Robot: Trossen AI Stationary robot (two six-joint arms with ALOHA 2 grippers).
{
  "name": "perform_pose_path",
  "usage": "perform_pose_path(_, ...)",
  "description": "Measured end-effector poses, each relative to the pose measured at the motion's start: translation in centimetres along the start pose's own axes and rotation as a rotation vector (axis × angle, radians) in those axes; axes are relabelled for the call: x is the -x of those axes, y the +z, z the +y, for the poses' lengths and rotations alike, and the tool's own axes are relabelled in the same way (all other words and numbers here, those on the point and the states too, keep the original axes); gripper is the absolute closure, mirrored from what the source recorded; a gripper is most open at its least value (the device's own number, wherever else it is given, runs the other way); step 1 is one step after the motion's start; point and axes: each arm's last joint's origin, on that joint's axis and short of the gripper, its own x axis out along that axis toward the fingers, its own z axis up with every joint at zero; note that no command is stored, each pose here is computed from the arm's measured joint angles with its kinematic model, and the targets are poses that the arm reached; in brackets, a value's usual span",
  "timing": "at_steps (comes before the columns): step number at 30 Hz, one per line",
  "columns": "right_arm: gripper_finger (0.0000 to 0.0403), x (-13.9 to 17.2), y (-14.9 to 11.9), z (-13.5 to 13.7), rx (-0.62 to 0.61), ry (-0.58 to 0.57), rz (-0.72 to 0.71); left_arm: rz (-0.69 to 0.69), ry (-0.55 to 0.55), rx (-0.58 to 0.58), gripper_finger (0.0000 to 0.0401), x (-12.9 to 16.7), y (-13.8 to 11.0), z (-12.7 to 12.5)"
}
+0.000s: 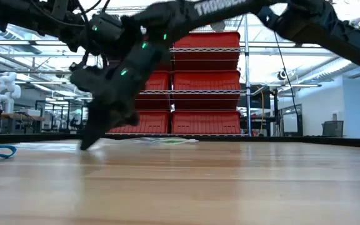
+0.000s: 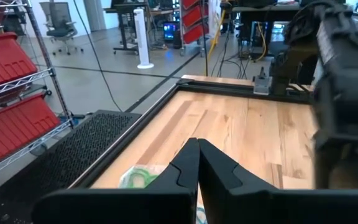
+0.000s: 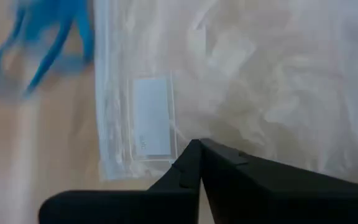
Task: Sort rubber bands
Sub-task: Open the bottom left transparent zip bag
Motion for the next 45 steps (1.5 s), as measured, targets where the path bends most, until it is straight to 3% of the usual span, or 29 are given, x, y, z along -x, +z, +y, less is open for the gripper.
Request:
perform_pose_path(6, 0.0402, 2.0, -3.2, 2.9, -0.081, -0.042, 0.32, 0.002, 0.0, 0.0, 0.0391, 0.0, 0.0, 0.0)
perform_pose_path(11, 0.0403, 3.0, -5.9, 4.1, -0.078, -0.214, 0.578, 0.002, 0.0, -0.001, 0.0391, 0.0, 0.0, 0.0)
perform_pose_path(15, 0.0403, 3.4, -7.1, 4.3, -0.053, -0.308, 0.684, 0.002, 0.0, -0.002, 0.0391, 0.0, 0.0, 0.0)
perform_pose_path(19, 0.0403, 4.5, -8.0, 4.1, -0.055, -0.339, 0.684, 0.013, -0.001, -0.011, 0.0391, 0.0, -0.1, 0.0)
perform_pose_path(23, 0.0403, 7.6, -9.7, 4.2, -0.096, -0.357, 0.629, 0.033, -0.002, -0.015, 0.0391, 0.0, -0.3, 0.0)
perform_pose_path(27, 0.0403, 10.3, -14.0, 3.6, -0.183, -0.357, 0.562, 0.045, -0.003, -0.014, 0.0391, 0.0, -0.4, 0.0)
perform_pose_path(31, 0.0403, 11.9, -17.4, 3.5, -0.243, -0.296, 0.299, 0.055, -0.004, -0.014, 0.0391, -0.2, -0.5, 0.0)
perform_pose_path(34, 0.04, 11.8, -17.3, 4.8, -0.263, -0.227, 0.032, 0.086, -0.007, -0.01, 0.0391, -0.6, -0.8, 0.0)
perform_pose_path(37, 0.038, 11.7, -16.3, 6.7, -0.221, -0.22, -0.129, 0.131, -0.014, -0.011, 0.0391, -1.2, -1.3, 0.1)
perform_pose_path(45, 0.0284, 8.1, -14.0, 9.3, -0.096, -0.323, -0.186, 0.188, -0.05, -0.038, 0.0392, -2.5, -2.0, -0.3)
